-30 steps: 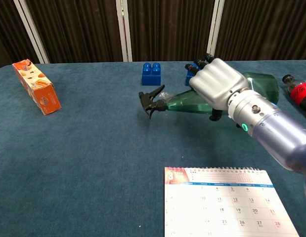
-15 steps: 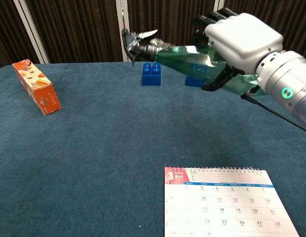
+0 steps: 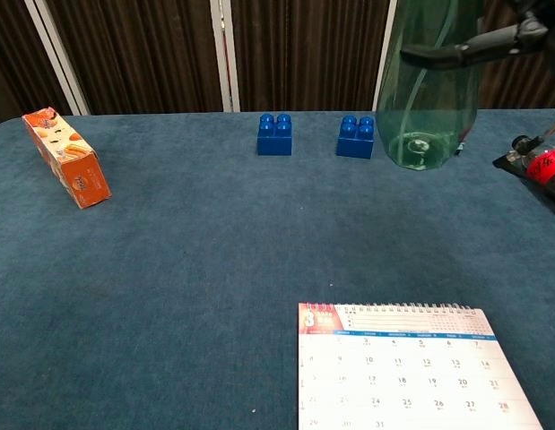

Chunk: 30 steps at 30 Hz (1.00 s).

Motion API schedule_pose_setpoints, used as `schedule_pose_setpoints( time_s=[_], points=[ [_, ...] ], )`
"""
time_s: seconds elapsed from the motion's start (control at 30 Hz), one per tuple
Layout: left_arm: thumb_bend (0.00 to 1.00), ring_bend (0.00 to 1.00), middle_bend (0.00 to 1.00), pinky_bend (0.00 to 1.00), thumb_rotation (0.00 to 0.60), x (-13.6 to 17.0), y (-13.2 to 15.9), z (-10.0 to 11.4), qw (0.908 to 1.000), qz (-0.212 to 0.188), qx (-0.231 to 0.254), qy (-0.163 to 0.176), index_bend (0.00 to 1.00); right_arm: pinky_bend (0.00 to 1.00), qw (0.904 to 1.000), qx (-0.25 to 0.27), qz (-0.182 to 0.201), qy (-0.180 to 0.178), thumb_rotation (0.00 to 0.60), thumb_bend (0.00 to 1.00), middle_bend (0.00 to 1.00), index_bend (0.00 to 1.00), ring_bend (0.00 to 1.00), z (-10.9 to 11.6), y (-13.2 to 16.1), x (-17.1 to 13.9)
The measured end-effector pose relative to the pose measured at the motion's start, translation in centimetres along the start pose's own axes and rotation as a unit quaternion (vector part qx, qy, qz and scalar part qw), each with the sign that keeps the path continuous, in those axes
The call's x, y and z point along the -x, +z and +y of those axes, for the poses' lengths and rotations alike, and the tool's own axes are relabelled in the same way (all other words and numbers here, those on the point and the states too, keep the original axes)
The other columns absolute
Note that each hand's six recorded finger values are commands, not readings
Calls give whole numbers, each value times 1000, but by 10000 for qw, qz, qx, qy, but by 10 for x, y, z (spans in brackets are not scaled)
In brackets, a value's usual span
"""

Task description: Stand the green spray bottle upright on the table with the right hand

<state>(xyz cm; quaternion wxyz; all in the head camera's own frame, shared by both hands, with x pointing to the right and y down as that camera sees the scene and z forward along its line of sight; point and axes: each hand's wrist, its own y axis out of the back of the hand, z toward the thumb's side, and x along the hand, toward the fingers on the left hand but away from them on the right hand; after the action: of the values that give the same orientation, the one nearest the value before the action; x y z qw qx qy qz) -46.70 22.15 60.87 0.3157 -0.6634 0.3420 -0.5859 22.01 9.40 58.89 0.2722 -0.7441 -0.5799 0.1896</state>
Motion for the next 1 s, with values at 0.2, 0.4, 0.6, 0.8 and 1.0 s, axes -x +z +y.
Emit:
schedule_pose_setpoints(
  time_s=[0.2, 0.4, 0.6, 0.8, 1.0],
  points=[
    [60, 0, 0, 34, 600, 1, 4, 0, 10000, -55, -19, 8, 0, 0, 9963, 419, 352, -660, 600, 480, 96, 917, 0, 22, -18, -27],
    [60, 0, 0, 35, 600, 2, 5, 1, 10000, -83, -26, 26, 0, 0, 9948, 173, 590, -808, 600, 481, 97, 916, 0, 13, -33, -54],
    [60, 0, 0, 35, 600, 4, 4, 2, 9999, -97, -8, 52, 0, 0, 9974, -1, 575, -446, 600, 482, 98, 917, 0, -8, -46, -75],
    [60, 0, 0, 35, 600, 4, 4, 2, 9999, -118, -3, 44, 0, 0, 9989, -215, 283, 302, 600, 480, 84, 917, 0, -36, -61, -88],
    [60, 0, 0, 35, 600, 4, 5, 0, 9999, -122, 2, 18, 0, 0, 9948, -225, -95, 989, 600, 473, 77, 919, 0, -54, -68, -93]
  ],
)
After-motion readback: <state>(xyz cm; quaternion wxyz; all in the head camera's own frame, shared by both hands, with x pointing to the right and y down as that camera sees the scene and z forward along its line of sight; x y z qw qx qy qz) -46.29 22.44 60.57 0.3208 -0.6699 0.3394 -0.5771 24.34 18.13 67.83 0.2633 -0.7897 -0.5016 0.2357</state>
